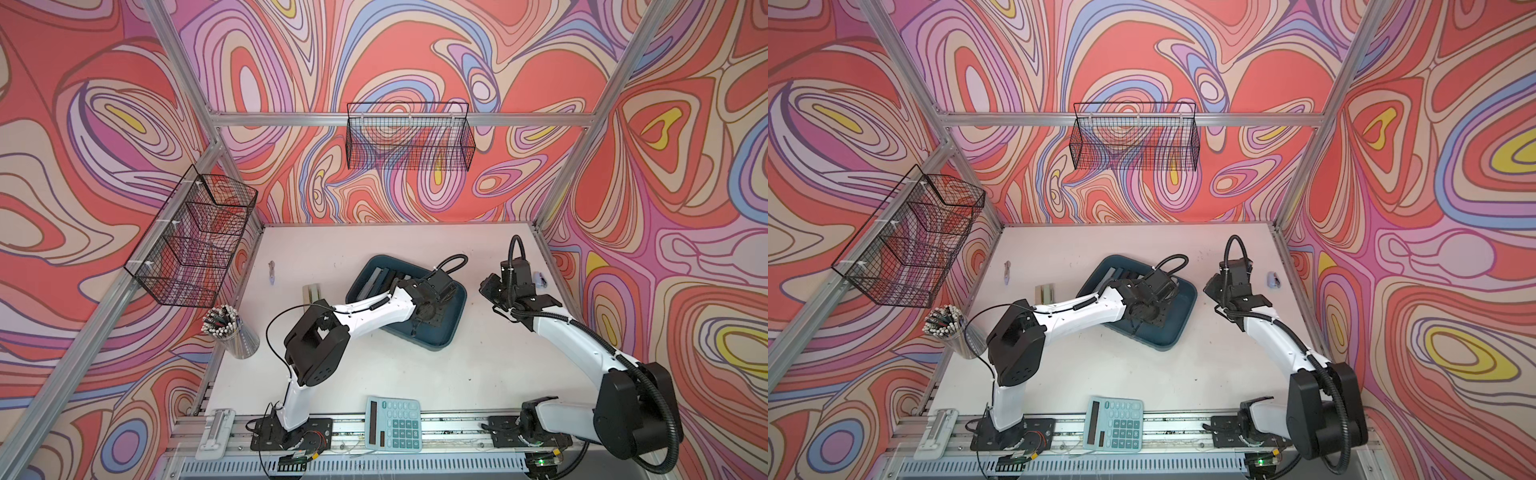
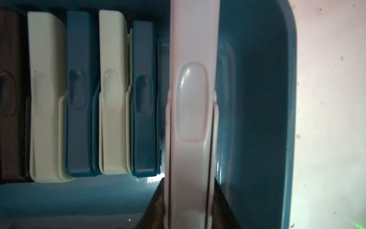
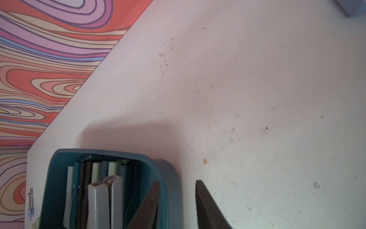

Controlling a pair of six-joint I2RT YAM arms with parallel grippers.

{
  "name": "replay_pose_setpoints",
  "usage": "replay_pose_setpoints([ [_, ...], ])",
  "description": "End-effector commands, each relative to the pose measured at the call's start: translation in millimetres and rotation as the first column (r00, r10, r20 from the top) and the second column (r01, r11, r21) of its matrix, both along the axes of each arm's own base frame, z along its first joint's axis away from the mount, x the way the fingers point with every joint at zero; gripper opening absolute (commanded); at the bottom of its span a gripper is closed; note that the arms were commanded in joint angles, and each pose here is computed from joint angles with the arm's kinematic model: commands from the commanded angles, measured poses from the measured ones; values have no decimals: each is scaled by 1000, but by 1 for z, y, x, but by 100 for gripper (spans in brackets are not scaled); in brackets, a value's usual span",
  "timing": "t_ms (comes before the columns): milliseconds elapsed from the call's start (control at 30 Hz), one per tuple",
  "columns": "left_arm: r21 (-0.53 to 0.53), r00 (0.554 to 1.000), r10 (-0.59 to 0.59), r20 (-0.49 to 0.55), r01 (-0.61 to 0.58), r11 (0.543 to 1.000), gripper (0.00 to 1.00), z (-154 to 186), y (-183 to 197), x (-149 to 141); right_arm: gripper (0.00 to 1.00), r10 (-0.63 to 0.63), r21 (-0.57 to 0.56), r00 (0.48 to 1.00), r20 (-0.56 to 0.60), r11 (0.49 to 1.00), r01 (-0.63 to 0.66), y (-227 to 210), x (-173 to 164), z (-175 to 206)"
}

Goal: Put the pruning pliers into the storage box
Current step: Place the pruning pliers in the storage box.

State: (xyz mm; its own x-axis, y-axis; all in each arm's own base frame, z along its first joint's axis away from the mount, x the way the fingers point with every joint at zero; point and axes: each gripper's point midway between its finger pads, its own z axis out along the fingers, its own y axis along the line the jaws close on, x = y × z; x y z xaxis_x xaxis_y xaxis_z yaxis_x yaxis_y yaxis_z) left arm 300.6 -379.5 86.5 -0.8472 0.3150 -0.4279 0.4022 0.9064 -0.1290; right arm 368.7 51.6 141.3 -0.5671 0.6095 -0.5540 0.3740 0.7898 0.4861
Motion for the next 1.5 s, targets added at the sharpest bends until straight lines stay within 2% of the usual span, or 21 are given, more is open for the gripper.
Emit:
replay_pose_setpoints([
  [0, 13, 1000, -8, -10, 9, 1000, 9, -2, -6, -2, 32, 2, 0, 1000, 3, 1000, -2, -4, -2, 4],
  [567, 66, 1000, 2, -29, 0, 998, 15, -37, -14, 5, 32, 1, 26, 1000, -19, 1000, 0, -5, -6, -12],
  [1033, 135, 1000, 7, -3, -7, 991, 19, -48, -8, 13, 32, -1, 39, 1000, -16, 999, 1, -5, -8, -16],
  [1467, 117, 1000, -7, 1, 6, 993, 30, -46, -13, 15, 30, 54, 46, 998, -43, 998, -52, 3, -7, -25],
])
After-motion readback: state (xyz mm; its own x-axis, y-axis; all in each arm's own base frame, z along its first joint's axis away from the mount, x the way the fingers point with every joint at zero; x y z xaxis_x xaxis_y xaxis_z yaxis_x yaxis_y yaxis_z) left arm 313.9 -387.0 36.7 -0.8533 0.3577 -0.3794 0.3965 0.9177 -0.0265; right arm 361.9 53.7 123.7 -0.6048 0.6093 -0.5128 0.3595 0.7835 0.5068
